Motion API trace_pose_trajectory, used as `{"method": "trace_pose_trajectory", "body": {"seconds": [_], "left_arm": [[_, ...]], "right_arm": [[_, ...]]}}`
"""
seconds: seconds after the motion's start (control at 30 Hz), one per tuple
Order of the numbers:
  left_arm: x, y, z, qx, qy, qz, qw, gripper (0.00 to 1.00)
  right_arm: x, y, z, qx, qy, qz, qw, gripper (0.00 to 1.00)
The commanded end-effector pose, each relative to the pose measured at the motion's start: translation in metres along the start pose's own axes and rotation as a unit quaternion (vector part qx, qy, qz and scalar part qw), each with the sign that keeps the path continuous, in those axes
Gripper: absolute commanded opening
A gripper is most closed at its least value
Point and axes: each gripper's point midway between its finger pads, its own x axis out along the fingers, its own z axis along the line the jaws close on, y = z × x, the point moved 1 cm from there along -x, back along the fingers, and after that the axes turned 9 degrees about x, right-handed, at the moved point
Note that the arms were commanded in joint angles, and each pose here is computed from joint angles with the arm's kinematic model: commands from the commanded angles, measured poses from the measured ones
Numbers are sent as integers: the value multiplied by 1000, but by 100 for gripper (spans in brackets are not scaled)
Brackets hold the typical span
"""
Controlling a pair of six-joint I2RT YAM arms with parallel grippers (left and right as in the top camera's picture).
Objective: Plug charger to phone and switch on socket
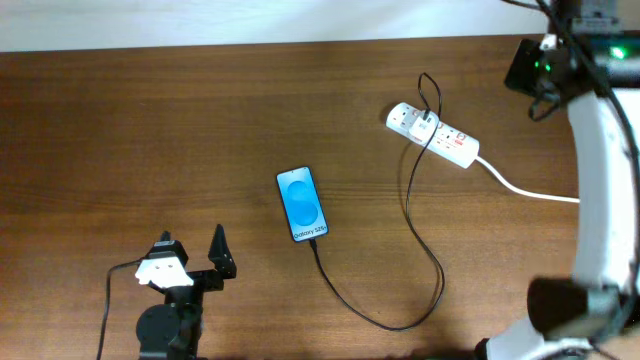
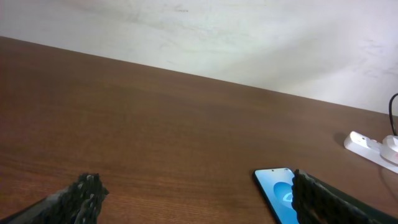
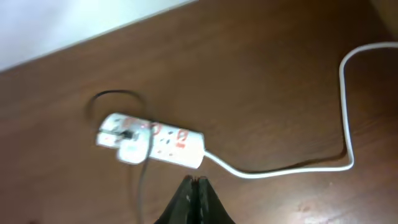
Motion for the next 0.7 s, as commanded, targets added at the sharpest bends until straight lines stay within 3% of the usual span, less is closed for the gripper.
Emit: {"method": "trace_pose_trajectory", "body": {"seconds": [0.0,0.13,0.17,0.2,0.23,0.27,0.5,0.67], "left_arm": [[0,2,2,-3,-3,0,1000,99],[0,2,2,-3,-3,0,1000,99],[0,2,2,-3,-3,0,1000,99],[0,2,2,-3,-3,0,1000,99],[0,2,2,-3,-3,0,1000,99],[0,2,2,-3,-3,0,1000,99],[0,2,2,-3,-3,0,1000,99],[0,2,2,-3,-3,0,1000,99]], "right_arm": [[-69,11,0,-3,-40,-32,999,4],[-144,39,-32,0,-54,-60,997,7],[-164,49,-41,2,-58,-69,996,22],[-180,58,-50,3,-62,-77,995,51],[-200,72,-62,6,-67,-87,994,88],[-211,80,-69,7,-68,-93,993,98],[-301,144,-116,12,-137,-196,971,98],[-324,200,-154,21,-153,-257,954,98]]}}
